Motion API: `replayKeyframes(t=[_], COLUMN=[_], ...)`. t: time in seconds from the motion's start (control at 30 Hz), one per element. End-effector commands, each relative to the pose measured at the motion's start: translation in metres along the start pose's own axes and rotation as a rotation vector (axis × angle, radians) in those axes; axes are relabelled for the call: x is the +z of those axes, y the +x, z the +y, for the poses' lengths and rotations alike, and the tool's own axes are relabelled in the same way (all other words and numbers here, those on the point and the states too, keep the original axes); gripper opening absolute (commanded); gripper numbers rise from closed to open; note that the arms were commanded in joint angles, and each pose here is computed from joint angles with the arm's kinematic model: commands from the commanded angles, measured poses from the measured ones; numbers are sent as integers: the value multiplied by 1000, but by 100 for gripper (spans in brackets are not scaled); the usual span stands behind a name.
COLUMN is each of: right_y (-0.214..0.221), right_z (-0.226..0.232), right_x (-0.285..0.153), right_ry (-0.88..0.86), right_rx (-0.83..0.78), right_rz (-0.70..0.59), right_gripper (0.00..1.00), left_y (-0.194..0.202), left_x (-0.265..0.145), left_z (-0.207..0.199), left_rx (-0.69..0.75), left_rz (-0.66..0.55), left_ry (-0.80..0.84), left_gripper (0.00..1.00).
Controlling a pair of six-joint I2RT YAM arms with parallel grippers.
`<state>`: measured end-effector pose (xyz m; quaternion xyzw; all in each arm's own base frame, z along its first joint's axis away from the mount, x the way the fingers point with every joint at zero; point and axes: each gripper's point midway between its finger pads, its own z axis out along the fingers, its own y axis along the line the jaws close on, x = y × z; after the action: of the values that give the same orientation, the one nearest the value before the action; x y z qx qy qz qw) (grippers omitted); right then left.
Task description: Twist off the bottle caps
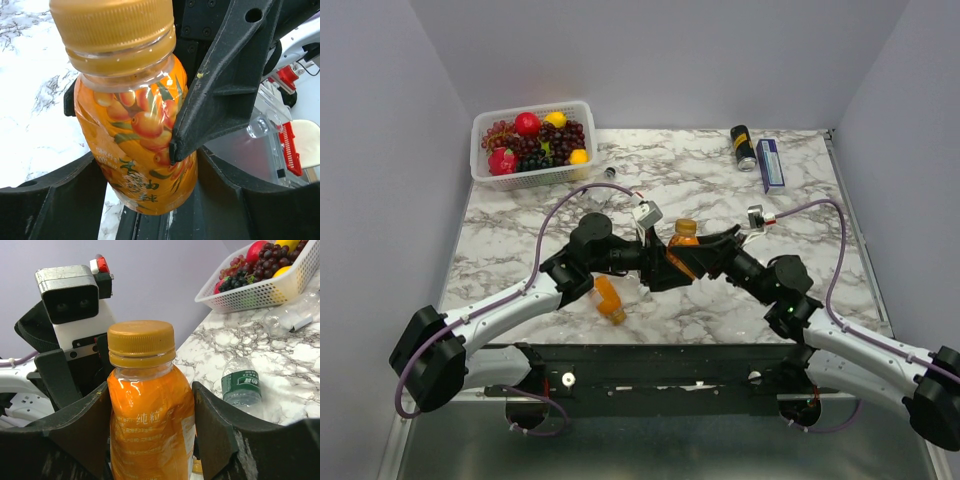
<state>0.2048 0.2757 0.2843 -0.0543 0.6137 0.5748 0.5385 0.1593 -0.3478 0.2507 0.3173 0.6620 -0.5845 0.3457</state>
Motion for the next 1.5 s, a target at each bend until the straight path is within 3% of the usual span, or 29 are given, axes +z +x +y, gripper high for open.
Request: replayKeyframes(t=[0.0, 0.07, 0.1, 0.2, 0.57, 0.87, 1.1, 1.37, 1.43, 1.47], right_y=[-8, -12, -15, -28, -35, -15, -17, -13, -11, -10], right_z=[-1, -12, -18, -28, -45, -44, -41, -41, -40, -41], right_x=[1, -6, -9, -23, -42, -22, -25, -23, -22, -21], right_ry=[50, 138, 179, 281, 437, 399, 389, 382, 374, 376], right_rx=[-31, -67, -77, -121, -196, -190, -196, -197, -195, -188], right_rz=[3, 10, 4, -7, 40, 153, 140, 161, 173, 179], right_gripper=[47, 57, 72, 84, 84, 75, 50, 42, 36, 28], left_y=[1, 5, 7, 17, 45, 49, 50, 47, 47, 46], left_x=[2, 1, 1, 3, 11, 11, 12, 10, 9, 8], left_z=[15, 28, 32, 39, 38, 40, 41, 41, 42, 44], left_rx=[76, 76, 92, 132, 249, 259, 264, 277, 281, 282], left_rz=[21, 51, 61, 112, 234, 257, 263, 253, 252, 251], left_ry=[-74, -151, -167, -237, -285, -302, -308, -325, -330, -341], left_gripper=[37, 33, 33, 31, 30, 30, 30, 29, 30, 30])
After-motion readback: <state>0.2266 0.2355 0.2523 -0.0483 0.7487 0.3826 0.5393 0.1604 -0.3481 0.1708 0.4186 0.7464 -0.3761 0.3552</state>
